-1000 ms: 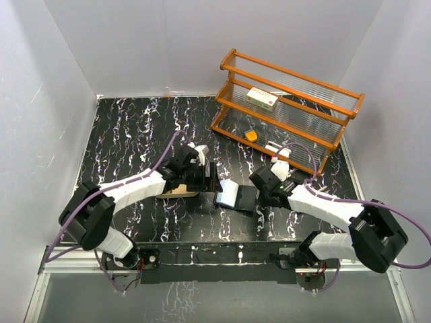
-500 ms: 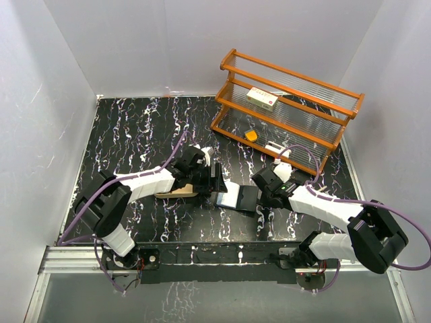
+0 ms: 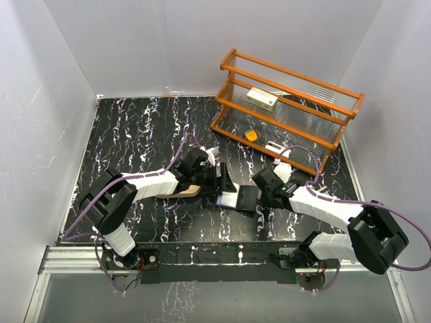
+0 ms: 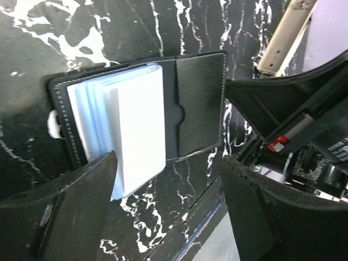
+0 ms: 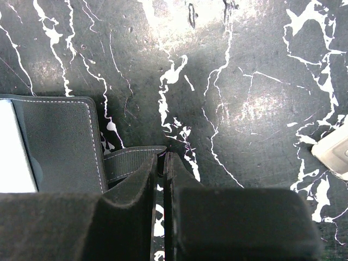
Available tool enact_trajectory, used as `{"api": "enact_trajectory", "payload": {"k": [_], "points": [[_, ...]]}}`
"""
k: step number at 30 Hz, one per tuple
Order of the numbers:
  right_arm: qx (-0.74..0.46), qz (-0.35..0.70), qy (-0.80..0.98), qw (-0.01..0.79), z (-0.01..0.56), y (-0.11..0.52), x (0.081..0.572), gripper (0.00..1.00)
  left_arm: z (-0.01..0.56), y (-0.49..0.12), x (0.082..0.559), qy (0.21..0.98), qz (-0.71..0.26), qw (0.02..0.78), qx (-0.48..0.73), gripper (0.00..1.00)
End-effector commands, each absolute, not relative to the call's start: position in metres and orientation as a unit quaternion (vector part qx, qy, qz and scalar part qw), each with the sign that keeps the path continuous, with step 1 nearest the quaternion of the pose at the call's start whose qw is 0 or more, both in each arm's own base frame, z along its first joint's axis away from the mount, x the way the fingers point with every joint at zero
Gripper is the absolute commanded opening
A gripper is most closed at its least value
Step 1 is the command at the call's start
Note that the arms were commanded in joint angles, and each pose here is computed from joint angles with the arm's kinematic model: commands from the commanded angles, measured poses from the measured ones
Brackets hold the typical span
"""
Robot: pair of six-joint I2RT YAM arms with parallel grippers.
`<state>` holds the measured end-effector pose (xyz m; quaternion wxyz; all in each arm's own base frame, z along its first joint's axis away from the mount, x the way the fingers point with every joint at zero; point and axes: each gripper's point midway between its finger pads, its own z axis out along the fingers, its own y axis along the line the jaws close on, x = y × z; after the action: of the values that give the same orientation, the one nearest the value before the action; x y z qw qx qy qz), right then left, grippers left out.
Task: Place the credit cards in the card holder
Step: Open the card holder at the center of the board.
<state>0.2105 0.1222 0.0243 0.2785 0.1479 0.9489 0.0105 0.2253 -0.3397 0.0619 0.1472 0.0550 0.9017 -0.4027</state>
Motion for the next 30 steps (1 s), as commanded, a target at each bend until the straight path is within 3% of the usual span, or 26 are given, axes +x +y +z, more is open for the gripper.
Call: {"api": "enact_trajectory", "payload": {"k": [1,4,10,13,22,30], "points": [[0.153,0.029,0.942,0.297,0.033,0.126,0.218,0.0,0.085,-0.355,0.218,0.879,-0.45,0.145,0.058,0.74],[0.147,0.033,0.944,0.295,0.039,0.13,0.22,0.0,0.086,-0.35,0.221,0.886,-0.43,0.162,0.058,0.74],[0.141,0.038,0.939,0.313,0.076,0.135,0.231,0.27,0.069,-0.345,0.222,0.898,-0.402,0.16,0.08,0.67],[0.138,0.056,0.936,0.318,0.098,0.142,0.234,0.33,0.061,-0.349,0.219,0.9,-0.402,0.146,0.084,0.65],[0.095,0.193,0.914,0.344,0.155,0.195,0.242,0.32,0.066,-0.35,0.218,0.898,-0.403,0.154,0.087,0.53],[0.082,0.221,0.916,0.323,0.129,0.219,0.246,0.3,0.07,-0.339,0.22,0.904,-0.382,0.174,0.076,0.54]]}}
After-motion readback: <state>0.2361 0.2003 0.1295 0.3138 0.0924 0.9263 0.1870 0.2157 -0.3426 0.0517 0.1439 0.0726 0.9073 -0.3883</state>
